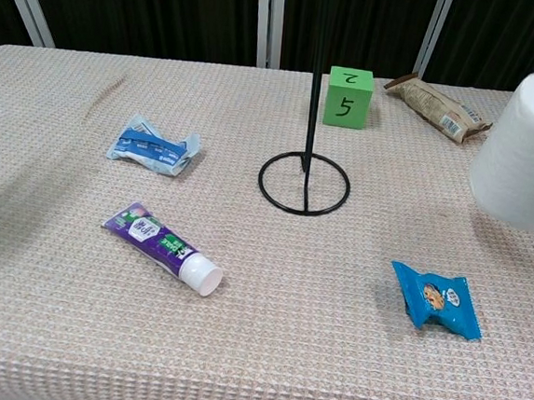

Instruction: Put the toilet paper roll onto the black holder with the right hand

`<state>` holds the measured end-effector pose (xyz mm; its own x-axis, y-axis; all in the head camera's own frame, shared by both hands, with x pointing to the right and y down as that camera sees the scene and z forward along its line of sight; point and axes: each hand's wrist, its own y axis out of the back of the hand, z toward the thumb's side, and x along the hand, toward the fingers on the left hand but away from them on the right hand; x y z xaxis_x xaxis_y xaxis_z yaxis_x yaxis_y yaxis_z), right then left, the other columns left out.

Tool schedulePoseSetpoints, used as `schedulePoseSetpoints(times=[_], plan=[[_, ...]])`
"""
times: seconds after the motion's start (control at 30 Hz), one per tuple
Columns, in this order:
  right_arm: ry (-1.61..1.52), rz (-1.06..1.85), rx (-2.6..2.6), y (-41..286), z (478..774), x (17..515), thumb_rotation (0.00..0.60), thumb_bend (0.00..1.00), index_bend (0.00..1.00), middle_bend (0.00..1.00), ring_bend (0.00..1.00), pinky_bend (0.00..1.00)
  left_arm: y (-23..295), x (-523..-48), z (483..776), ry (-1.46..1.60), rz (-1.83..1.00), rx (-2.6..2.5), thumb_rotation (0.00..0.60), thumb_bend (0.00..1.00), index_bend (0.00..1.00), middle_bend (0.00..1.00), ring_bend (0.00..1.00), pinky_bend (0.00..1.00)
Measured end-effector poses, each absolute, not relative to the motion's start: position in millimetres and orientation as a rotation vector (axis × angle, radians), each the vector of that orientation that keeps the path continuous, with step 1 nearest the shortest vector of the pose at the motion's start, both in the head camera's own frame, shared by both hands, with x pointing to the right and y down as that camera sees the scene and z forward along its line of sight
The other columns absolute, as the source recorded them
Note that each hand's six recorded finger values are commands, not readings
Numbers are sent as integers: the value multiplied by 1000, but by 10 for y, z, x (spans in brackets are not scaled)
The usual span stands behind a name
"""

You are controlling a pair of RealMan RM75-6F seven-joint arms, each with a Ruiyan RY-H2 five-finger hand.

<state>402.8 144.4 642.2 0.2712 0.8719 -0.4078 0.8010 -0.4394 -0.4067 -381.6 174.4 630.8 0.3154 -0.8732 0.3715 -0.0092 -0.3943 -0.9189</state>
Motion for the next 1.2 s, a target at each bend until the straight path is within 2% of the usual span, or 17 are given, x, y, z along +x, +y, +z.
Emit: schedulePoseSetpoints(times=[0.1,0.23,0.4,0.6,0.87,1.07,1.2], plan=[[-1627,788,-2392,1287,6137,4005,600,183,333,414,354,372,1756,-3799,6297,785,-1206,-1685,439,58,0,11,34,182],[-1643,657,-2381,1055,5735,3877,600,273,333,414,354,372,1769,-3789,6285,779,-1210,-1696,438,59,0,11,34,182],[-1608,514,-2361,746,5218,3509,600,276,337,421,359,381,1781,-3808,6291,775,-1223,-1710,439,59,0,11,35,183],[-1540,439,-2375,449,4805,2915,600,265,344,427,364,388,1790,-3826,6308,770,-1240,-1733,438,60,0,15,35,183],[-1517,520,-2425,226,4838,2366,600,262,344,427,364,388,1713,-3760,6238,773,-1209,-1754,405,63,0,18,34,183],[-1477,581,-2486,208,4974,1955,600,260,345,427,364,389,1714,-3724,6260,781,-1214,-1803,335,69,0,18,34,183],[-1474,606,-2520,219,5053,1800,600,261,344,427,364,389,1694,-3717,6265,780,-1210,-1798,332,69,0,18,35,182]])
